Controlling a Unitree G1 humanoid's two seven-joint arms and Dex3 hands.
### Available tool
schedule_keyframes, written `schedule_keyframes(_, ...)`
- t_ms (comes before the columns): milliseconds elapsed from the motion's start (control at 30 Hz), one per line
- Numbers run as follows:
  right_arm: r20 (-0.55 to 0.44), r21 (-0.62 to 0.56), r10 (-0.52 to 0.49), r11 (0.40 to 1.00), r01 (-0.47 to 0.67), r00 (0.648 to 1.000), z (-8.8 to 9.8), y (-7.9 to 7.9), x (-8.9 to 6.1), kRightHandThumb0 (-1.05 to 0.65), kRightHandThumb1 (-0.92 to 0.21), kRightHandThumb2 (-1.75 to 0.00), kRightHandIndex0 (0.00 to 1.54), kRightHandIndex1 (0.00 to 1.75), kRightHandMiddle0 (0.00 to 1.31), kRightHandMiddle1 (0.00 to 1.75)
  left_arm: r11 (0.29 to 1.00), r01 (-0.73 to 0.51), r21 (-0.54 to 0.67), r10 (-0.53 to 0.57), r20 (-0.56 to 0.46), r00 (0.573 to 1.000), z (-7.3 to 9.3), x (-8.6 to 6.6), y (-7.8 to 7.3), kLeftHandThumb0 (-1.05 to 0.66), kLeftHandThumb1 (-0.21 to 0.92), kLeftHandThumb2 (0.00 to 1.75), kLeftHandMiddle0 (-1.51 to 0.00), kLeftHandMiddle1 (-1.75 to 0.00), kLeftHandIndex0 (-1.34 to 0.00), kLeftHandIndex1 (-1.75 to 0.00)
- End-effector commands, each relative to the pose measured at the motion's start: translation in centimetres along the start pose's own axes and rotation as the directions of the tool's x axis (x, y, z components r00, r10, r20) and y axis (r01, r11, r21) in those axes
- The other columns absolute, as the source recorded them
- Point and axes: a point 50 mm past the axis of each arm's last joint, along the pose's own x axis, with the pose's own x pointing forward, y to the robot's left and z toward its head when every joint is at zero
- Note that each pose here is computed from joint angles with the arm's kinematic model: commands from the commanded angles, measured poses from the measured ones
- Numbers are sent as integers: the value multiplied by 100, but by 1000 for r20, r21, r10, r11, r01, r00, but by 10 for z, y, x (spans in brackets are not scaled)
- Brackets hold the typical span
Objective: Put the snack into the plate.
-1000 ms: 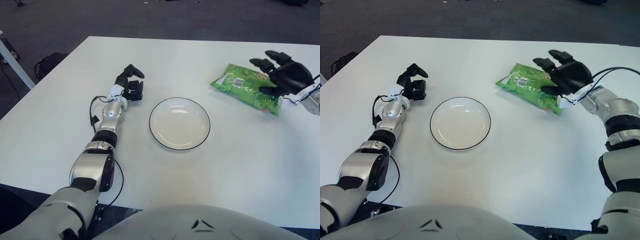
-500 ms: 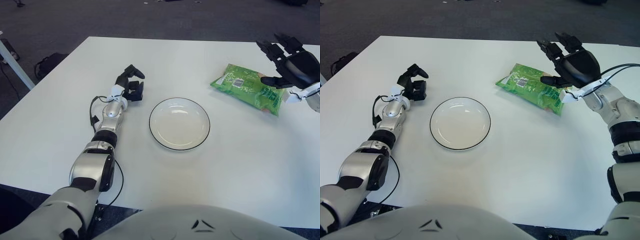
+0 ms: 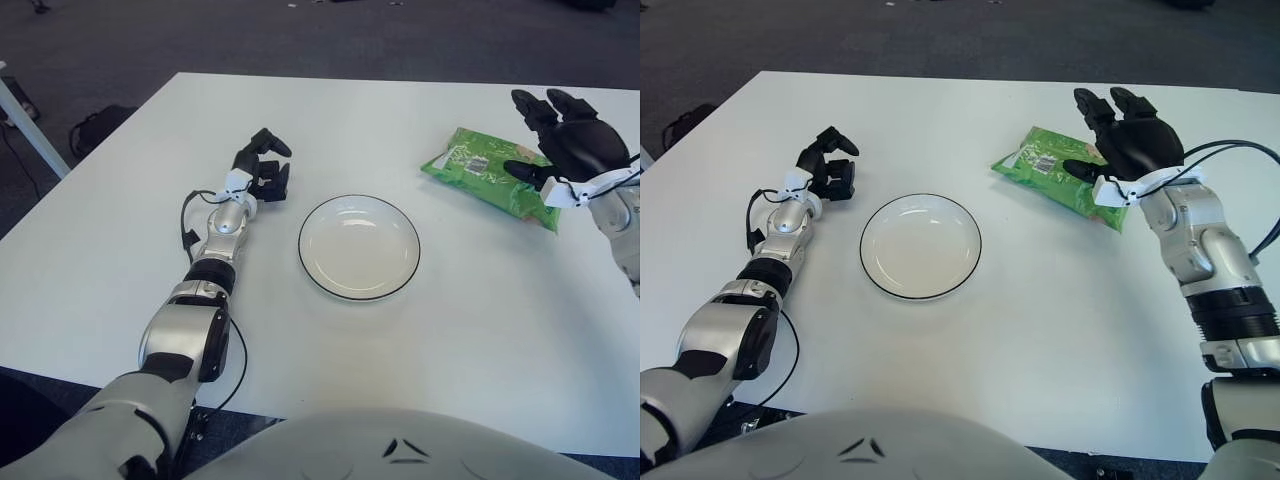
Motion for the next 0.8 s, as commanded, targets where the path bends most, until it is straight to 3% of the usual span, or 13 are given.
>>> schedule_keyframes(0,-43,-3,32,999,-32,999,1,-1,-1,-105,-92,-91,0,0,0,0,1000,17,-4,-18,-156,988,-38,-36,-9,-44,43,117,-119,-175,-52,-175)
schedule_keyframes(567,-214,-158,202,958,-238,956,26,-4,9,-105,-92,-91,0,0,0,0,1000,17,-24,-21,-165,986,-39,-36,-9,-44,43,117,-121,-175,-52,-175)
schedule_keyframes(767,-246,-184,259,934,-307,934,25,2,16,-105,-92,-92,4,2,0,0,999,20,-41,-27,-164,986,-40,-37,-9,-44,45,115,-121,-175,-51,-175)
